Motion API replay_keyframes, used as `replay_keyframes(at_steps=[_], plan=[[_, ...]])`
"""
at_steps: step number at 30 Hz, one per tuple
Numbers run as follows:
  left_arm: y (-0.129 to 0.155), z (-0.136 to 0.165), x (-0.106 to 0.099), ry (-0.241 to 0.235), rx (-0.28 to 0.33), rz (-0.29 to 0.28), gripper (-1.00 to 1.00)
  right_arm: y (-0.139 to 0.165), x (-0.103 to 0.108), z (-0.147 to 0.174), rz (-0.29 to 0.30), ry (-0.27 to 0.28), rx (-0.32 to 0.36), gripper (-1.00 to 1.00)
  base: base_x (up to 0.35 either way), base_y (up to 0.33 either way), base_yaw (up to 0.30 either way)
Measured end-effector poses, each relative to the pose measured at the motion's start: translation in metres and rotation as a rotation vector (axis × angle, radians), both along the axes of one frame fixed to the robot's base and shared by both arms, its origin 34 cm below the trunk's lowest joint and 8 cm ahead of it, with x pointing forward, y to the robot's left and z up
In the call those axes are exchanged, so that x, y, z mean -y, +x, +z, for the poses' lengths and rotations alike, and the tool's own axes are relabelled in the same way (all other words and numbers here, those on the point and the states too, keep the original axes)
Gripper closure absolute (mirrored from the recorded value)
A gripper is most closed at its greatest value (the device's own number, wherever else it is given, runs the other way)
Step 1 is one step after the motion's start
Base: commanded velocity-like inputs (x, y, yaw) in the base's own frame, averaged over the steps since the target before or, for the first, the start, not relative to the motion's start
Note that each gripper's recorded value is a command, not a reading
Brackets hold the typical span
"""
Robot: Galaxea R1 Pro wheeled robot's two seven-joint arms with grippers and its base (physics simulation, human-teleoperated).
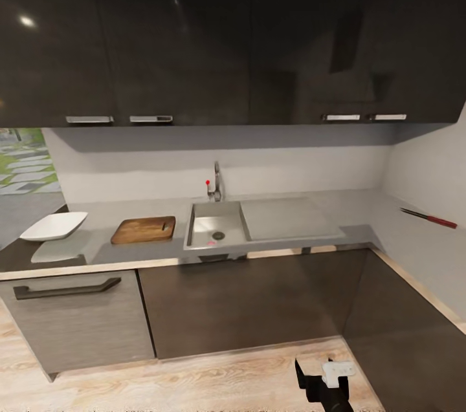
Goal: In the kitchen, take the Vidalia onion out of the sink, dice it on the chopping board with the paring knife, put the diced onion into the bowl on the countertop, then place both the paring knife and the chopping board into the sink.
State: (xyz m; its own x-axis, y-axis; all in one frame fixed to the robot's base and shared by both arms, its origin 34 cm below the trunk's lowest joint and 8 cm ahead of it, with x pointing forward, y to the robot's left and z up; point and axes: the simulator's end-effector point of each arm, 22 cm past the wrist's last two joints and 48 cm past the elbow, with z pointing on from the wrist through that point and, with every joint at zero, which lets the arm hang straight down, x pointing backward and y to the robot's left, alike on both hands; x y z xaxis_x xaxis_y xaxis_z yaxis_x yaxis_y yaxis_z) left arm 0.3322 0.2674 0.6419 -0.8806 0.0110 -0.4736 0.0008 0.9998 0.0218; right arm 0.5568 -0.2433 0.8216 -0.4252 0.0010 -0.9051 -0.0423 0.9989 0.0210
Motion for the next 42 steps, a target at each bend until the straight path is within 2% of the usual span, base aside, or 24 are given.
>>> replay_keyframes(at_steps=[25,42], plan=[[-0.014,-0.008,0.002,-0.003,-0.041,-0.001,-1.00,-0.007,0.000,-0.018,0.000,0.000,-0.042,-1.00,0.000,-0.001,0.000],[-0.015,-0.009,0.000,0.000,-0.044,0.002,-1.00,-0.007,0.000,-0.018,0.004,-0.001,-0.040,-1.00,0.073,-0.170,0.050]])
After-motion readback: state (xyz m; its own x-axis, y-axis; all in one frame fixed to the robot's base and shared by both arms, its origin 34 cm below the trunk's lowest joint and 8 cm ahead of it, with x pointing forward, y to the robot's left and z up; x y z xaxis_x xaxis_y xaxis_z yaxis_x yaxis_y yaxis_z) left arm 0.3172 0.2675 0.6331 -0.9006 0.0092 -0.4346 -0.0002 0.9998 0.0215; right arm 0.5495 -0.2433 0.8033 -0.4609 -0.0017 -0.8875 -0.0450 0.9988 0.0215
